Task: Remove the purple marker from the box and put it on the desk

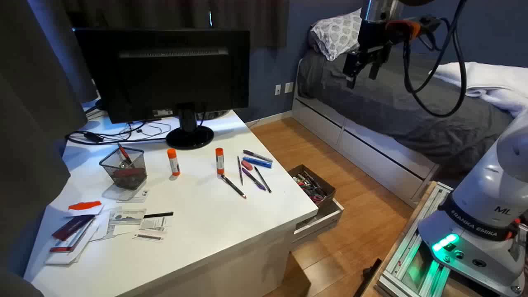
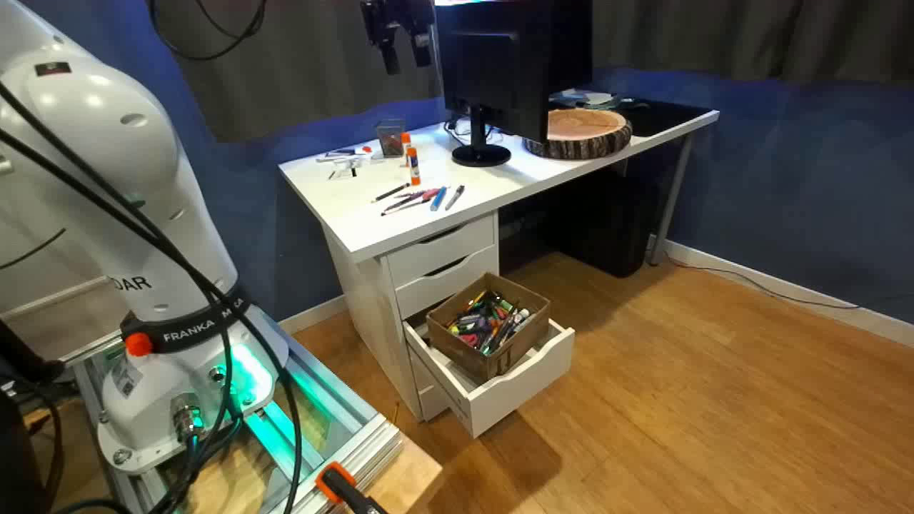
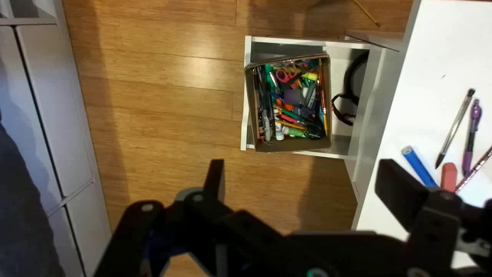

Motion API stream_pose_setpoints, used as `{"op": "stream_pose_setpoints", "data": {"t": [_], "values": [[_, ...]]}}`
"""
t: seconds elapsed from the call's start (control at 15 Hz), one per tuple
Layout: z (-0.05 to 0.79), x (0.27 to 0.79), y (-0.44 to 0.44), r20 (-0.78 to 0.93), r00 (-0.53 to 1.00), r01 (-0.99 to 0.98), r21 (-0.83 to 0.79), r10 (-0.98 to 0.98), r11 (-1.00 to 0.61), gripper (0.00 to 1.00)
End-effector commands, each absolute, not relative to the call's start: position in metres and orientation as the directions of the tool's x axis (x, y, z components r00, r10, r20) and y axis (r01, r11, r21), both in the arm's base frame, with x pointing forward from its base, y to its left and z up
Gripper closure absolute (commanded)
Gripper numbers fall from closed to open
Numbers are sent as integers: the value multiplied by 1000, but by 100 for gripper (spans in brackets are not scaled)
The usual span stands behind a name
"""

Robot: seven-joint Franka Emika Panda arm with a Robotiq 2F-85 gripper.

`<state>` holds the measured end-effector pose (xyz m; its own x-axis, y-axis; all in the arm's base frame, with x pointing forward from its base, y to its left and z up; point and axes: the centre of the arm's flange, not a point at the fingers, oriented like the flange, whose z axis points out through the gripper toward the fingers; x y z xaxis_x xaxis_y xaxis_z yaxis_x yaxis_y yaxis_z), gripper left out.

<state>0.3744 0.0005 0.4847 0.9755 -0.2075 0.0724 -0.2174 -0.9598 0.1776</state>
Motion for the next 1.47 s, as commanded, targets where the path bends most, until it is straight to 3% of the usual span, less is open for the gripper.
{"op": "stream_pose_setpoints", "data": {"t": [0.0,1.2,1.4], "values": [[485,374,0,72,976,-217,178,-208,-960,0],[485,374,0,72,976,-217,178,-208,-960,0],[451,390,-11,3,983,-184,186,-186,-965,0]]}}
